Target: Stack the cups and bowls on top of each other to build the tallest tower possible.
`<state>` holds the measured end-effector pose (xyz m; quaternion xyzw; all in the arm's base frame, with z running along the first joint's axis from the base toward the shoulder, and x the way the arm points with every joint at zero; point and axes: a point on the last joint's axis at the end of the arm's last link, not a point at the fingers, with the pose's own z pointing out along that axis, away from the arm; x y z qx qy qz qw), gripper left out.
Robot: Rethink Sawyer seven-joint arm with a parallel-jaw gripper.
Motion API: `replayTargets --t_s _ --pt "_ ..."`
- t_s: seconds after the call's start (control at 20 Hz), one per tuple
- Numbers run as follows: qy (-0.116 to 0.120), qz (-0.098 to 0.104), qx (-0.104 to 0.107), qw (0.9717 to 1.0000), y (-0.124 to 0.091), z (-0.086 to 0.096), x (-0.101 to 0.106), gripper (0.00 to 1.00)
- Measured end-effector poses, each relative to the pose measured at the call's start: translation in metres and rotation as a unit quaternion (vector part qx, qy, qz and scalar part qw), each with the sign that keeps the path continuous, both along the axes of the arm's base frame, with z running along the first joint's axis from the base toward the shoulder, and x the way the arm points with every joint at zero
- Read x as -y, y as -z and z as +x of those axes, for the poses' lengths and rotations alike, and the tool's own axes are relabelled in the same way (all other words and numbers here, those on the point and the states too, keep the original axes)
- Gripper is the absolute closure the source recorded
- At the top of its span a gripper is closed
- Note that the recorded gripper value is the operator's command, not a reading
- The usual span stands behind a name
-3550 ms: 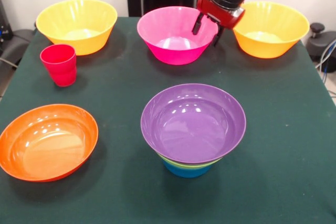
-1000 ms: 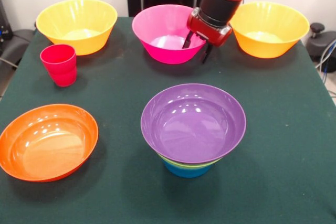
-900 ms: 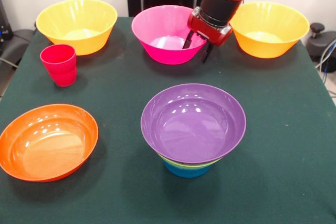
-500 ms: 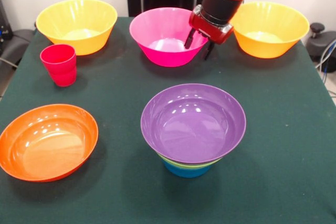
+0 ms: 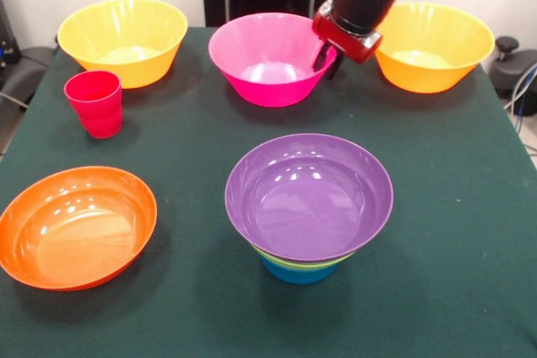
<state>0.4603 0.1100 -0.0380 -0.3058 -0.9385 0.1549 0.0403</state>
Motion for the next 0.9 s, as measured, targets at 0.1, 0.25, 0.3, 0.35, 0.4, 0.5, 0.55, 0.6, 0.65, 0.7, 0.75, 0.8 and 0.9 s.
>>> replayTargets --t_s 0.1,0.25,0.3,0.35,0.4,0.5,0.55,0.6,0.65,0.7,0.75,0.8,0.9 --pt "0.002 -0.005 -0.002 1.0000 -0.008 0.002 0.003 1.00" --pt "0.005 -0.005 -0.002 1.0000 -0.011 0.004 0.004 1.00" --pt "0.005 -0.005 -0.002 1.0000 -0.012 0.004 0.004 1.00" --pt "0.005 -0.005 -0.002 1.0000 -0.012 0.004 0.004 1.00" --pt "0.006 -0.004 -0.001 1.0000 -0.012 0.005 0.004 1.00" --pt "0.006 -0.004 0.000 1.0000 -0.013 0.006 0.004 1.00" --pt "0.006 -0.004 0.000 1.0000 -0.013 0.007 0.003 1.00" --pt "0.006 -0.004 0.000 1.0000 -0.013 0.008 0.003 1.00" --pt "0.006 -0.003 0.000 1.0000 -0.013 0.009 0.003 1.00" --pt "0.006 -0.003 0.000 1.0000 -0.014 0.010 0.003 1.00" --pt "0.007 -0.004 0.000 1.0000 -0.015 0.012 0.004 1.00" --pt "0.007 -0.004 0.000 1.0000 -0.015 0.013 0.004 1.00" --pt "0.008 -0.005 0.000 1.0000 -0.018 0.017 0.006 1.00"
